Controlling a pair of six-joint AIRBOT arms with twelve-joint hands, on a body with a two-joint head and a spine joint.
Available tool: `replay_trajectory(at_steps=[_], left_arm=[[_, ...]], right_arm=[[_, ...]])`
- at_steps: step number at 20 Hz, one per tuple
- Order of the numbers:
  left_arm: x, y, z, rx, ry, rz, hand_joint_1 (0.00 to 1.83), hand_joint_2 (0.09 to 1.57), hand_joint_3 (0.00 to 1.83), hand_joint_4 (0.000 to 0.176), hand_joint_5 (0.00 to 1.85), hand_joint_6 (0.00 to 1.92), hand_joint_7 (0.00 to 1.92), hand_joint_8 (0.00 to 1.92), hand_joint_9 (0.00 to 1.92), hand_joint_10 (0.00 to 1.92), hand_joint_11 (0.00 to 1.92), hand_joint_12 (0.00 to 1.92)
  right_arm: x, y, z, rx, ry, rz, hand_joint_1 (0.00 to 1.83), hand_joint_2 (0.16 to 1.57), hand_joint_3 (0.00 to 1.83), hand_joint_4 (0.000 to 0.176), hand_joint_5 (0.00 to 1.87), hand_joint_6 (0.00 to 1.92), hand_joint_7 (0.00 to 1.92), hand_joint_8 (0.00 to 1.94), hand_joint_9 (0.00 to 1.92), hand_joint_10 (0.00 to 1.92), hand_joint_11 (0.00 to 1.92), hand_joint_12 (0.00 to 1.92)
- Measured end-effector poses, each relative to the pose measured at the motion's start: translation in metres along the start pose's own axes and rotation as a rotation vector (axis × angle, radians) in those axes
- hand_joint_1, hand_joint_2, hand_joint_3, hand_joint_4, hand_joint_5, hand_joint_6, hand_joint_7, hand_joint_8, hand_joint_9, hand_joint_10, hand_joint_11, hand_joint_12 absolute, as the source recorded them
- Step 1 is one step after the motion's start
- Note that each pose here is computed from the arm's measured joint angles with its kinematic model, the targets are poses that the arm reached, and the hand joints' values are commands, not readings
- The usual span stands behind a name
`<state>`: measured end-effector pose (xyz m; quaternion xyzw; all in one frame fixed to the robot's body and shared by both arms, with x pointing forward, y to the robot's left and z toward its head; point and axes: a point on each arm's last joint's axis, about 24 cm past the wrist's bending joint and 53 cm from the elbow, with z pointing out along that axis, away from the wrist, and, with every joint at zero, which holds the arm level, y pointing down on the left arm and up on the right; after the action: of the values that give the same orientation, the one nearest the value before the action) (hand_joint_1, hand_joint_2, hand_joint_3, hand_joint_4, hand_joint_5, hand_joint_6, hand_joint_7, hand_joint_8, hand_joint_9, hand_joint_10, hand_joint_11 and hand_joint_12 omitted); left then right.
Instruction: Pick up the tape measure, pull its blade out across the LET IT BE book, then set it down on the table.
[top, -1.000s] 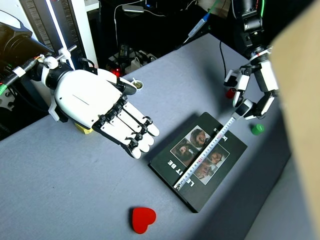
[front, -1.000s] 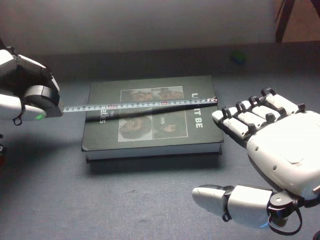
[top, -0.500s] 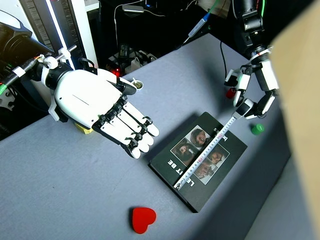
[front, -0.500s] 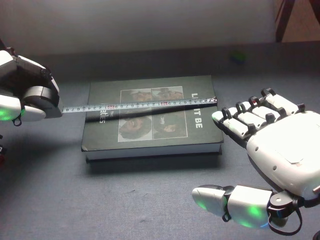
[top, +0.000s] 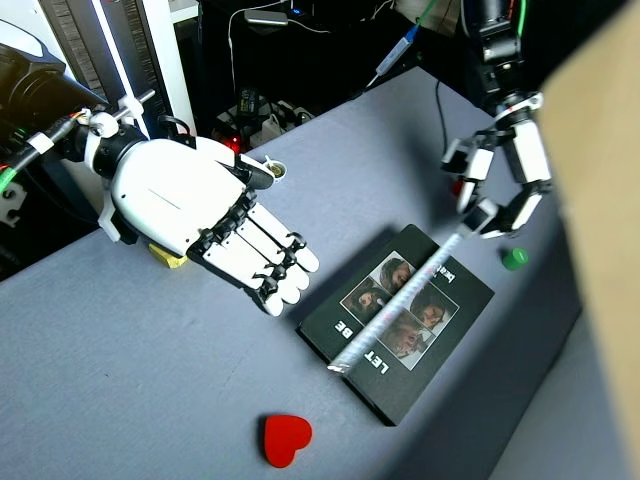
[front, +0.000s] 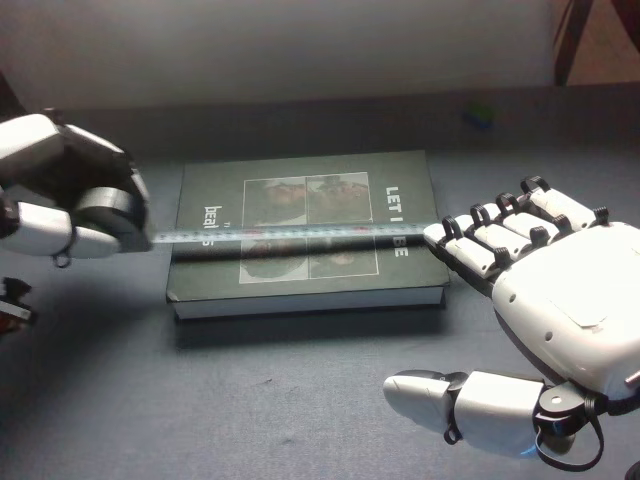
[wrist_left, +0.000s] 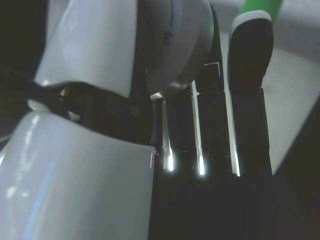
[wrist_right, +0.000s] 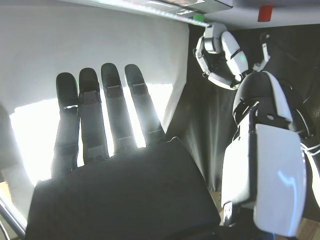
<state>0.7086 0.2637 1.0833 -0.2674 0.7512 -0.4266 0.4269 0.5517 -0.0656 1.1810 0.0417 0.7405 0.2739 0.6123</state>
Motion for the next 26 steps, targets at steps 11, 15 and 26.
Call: replay_trajectory(at_steps=[11, 15, 26], left_arm=[[0.021, -0.036, -0.047, -0.033, 0.046, 0.013, 1.49, 1.06, 0.00, 0.000, 0.94, 0.86, 1.08, 0.55, 1.13, 0.83, 0.96, 1.41], [0.034, -0.019, -0.077, -0.123, 0.073, 0.015, 1.49, 1.06, 0.00, 0.000, 0.96, 0.86, 1.14, 0.44, 1.12, 0.85, 0.93, 1.43], [0.068, 0.032, -0.086, -0.153, 0.090, -0.063, 1.49, 1.06, 0.00, 0.000, 0.95, 0.87, 1.10, 0.49, 1.12, 0.84, 0.95, 1.42]], right_arm=[[0.000, -0.001, 0.001, 0.002, -0.002, -0.001, 0.00, 0.99, 0.00, 0.000, 0.18, 0.00, 0.23, 0.00, 0.21, 0.00, 0.00, 0.76], [0.001, -0.003, 0.000, 0.006, 0.003, 0.000, 0.00, 0.99, 0.00, 0.000, 0.18, 0.00, 0.23, 0.00, 0.22, 0.00, 0.00, 0.76], [0.003, -0.002, 0.000, 0.005, 0.006, 0.001, 0.00, 1.00, 0.00, 0.000, 0.18, 0.00, 0.24, 0.00, 0.22, 0.00, 0.00, 0.75]])
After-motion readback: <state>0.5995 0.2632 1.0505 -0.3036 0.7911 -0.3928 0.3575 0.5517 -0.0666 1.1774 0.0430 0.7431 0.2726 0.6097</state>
